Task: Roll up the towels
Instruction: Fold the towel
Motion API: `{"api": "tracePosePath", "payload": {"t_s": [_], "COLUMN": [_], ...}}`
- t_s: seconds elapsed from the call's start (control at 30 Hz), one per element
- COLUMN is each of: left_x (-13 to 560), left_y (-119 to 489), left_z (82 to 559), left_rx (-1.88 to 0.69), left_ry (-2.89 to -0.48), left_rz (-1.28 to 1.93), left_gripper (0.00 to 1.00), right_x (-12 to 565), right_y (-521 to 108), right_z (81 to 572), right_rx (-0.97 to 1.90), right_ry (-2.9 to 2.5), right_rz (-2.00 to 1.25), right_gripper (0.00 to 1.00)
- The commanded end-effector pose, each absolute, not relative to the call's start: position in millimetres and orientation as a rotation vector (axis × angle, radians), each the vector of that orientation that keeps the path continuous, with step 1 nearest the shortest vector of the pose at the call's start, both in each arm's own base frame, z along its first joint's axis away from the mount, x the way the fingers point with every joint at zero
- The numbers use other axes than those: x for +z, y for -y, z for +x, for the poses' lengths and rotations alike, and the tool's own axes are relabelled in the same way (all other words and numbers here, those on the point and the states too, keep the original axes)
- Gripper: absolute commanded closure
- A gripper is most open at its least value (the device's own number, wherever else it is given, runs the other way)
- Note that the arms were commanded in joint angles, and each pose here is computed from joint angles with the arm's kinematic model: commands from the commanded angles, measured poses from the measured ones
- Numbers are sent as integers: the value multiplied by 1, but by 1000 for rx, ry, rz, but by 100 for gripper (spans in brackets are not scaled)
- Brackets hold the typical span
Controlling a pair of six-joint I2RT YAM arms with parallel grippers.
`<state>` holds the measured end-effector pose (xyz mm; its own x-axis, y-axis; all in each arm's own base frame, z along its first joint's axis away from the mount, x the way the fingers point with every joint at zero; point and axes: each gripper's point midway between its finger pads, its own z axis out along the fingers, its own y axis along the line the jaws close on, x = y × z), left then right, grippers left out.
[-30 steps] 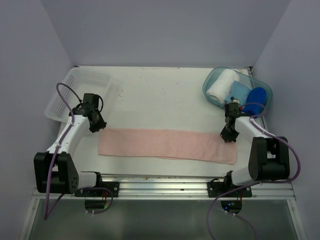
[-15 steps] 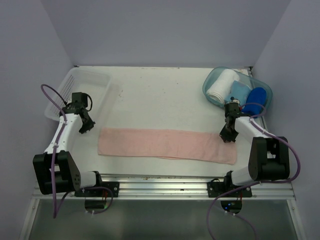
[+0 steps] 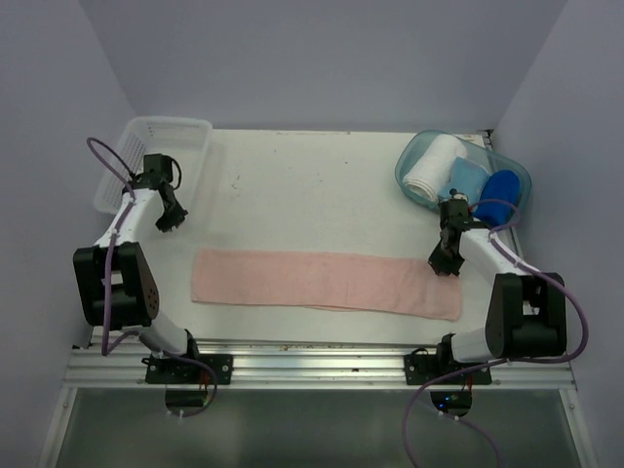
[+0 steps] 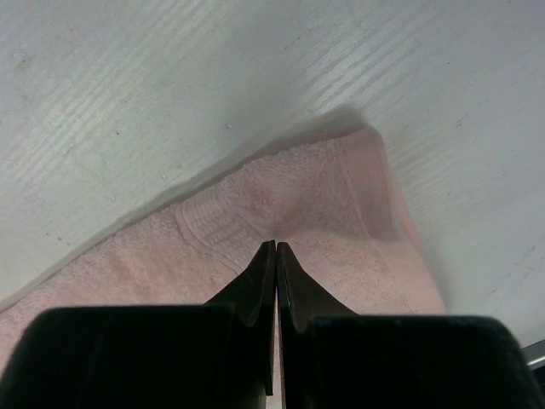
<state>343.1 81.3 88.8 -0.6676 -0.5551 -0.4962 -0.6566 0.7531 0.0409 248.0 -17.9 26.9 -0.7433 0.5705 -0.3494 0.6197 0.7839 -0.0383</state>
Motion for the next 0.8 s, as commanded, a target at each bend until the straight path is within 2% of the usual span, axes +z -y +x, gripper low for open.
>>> {"api": "tracePosePath", "payload": {"t_s": [0.0, 0.27, 0.43, 0.5, 0.53, 0.67, 0.77], "left_x": [129, 122, 91, 92, 91, 57, 34], "left_y": [-73, -22, -5, -6, -7, 0, 6], "left_z": [354, 272, 233, 233, 235, 223, 214], "left_rx": [212, 97, 20, 40, 48, 53, 31], "left_ry": [-2393, -2485, -2574, -2577, -2568, -2693, -2763], "left_rz": [-850, -772, -830, -851, -877, -919, -926], "left_gripper": [79, 73, 52, 43, 41, 43, 50], "right_x": [45, 51, 54, 55, 55, 59, 63], "right_y": [18, 19, 17, 16, 16, 17, 19], "right_z": [257, 260, 262, 262, 262, 260, 258], "right_rx": [-185, -181, -162, -154, -149, -156, -167], "right_ry": [-2595, -2579, -2577, -2576, -2576, -2570, -2562], "right_rz": [900, 892, 886, 887, 886, 882, 879], "right_gripper": [100, 100, 99, 99, 99, 99, 98]}}
